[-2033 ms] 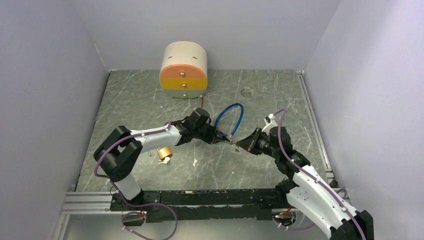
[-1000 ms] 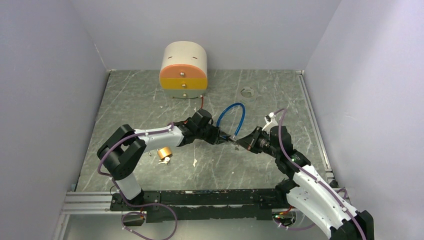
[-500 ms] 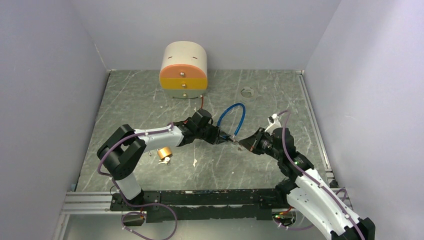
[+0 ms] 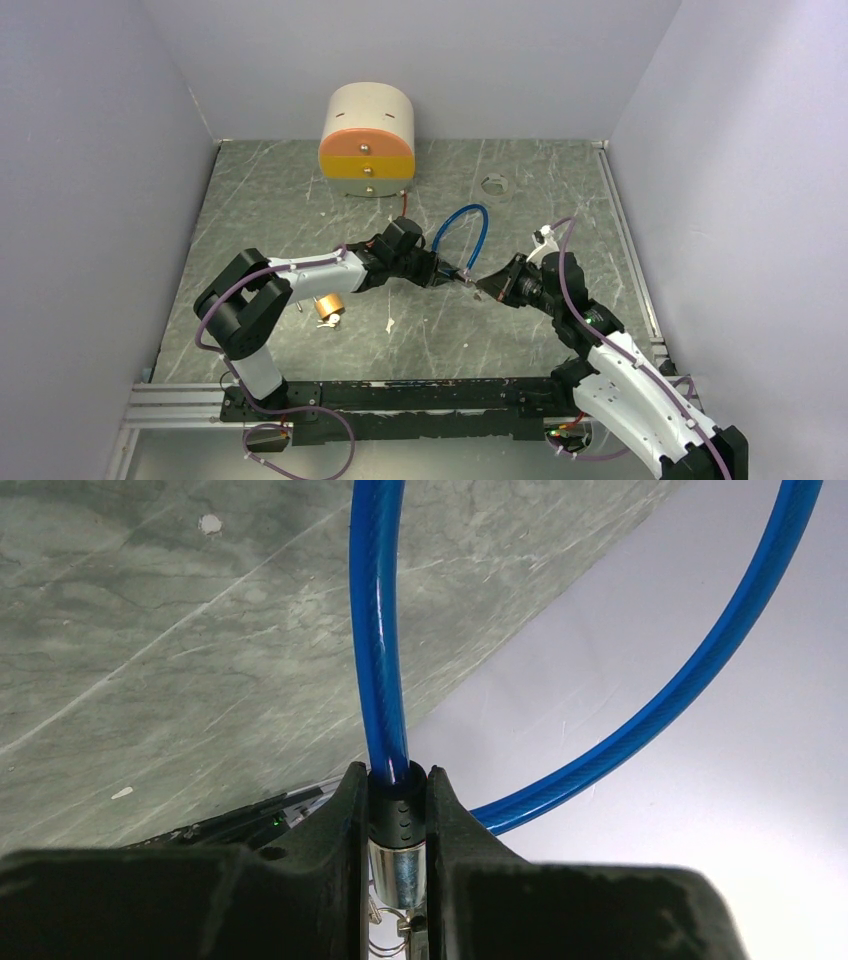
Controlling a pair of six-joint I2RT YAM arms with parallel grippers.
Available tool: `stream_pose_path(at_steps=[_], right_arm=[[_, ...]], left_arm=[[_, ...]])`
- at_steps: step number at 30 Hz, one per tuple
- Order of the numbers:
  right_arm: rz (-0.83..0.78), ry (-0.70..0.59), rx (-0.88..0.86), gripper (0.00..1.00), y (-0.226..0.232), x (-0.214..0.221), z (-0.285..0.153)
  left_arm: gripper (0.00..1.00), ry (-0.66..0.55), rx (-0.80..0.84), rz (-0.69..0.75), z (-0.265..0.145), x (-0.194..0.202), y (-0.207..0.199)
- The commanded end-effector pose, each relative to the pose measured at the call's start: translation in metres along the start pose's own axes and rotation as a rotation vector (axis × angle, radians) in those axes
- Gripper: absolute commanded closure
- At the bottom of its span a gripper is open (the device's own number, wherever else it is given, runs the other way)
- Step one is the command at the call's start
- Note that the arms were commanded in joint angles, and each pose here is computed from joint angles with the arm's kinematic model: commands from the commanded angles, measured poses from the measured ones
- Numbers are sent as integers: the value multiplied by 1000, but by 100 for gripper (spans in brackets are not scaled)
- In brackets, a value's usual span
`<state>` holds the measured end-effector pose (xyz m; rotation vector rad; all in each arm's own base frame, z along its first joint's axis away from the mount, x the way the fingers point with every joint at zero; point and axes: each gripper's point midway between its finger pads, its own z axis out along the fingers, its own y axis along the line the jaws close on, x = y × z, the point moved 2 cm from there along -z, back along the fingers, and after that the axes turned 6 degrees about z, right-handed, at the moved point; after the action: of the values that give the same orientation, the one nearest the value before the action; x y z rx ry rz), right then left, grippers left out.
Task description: Unlock with the key
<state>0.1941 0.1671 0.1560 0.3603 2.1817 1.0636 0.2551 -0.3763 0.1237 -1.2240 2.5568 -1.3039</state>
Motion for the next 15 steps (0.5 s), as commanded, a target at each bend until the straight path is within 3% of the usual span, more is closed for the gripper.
stream_pose_path(at_steps=[1, 15], right_arm=[[-34, -24, -65, 100, 19, -11, -1], [-32, 1, -69, 100, 19, -5, -4]], left_arm=[[97, 82, 138, 4, -14, 21, -39], [97, 57, 141, -21, -14, 17, -36]])
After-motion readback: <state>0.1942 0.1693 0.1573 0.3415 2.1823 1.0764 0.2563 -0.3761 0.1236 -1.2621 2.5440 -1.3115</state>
